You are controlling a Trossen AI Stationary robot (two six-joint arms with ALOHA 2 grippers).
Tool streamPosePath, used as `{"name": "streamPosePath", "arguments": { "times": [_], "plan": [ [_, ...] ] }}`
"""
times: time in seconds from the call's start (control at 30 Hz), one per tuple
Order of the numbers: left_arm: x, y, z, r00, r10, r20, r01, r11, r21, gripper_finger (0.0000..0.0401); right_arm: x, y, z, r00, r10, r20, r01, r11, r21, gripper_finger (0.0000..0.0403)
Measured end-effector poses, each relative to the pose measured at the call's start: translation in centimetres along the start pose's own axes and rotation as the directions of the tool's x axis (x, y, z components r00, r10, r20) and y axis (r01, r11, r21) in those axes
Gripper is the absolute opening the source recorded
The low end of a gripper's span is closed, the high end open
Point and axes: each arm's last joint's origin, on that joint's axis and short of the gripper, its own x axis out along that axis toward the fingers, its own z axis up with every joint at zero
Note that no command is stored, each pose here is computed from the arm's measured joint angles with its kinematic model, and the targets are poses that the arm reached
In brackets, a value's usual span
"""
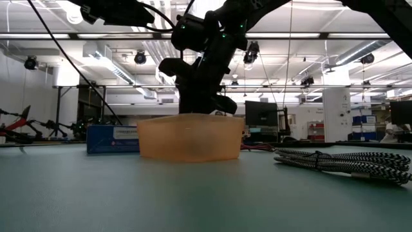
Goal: Pick and place USB-C Cables
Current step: Put the white charger cable into the orange bin, then put the red charger cable into the orange bin
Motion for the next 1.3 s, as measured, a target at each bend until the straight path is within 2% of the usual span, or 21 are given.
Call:
{"name": "streamPosePath", "arguments": {
  "times": [0.37,0.73,1.03,1.3],
  "plan": [
    [0.0,0.0,0.0,1.000,-0.001,0.001,0.001,1.000,-0.003,0.0199,-0.5,0.1,0.1,1.000,0.007,0.007,-0.007,1.000,-0.001,0.0133],
    [0.0,0.0,0.0,1.000,-0.001,0.002,0.001,1.000,-0.010,0.0199,-5.1,2.3,-0.4,0.995,0.067,0.080,-0.058,0.992,-0.111,0.0121],
    [0.0,0.0,0.1,1.000,-0.003,0.005,0.003,1.000,-0.016,0.0199,-7.9,4.4,-3.5,0.978,-0.040,0.203,0.089,0.968,-0.236,0.0113],
    [0.0,0.0,0.1,1.000,-0.003,0.005,0.003,1.000,-0.017,0.0199,-8.3,4.7,-5.1,0.980,-0.045,0.195,0.106,0.944,-0.314,0.0115]
  ]
}}
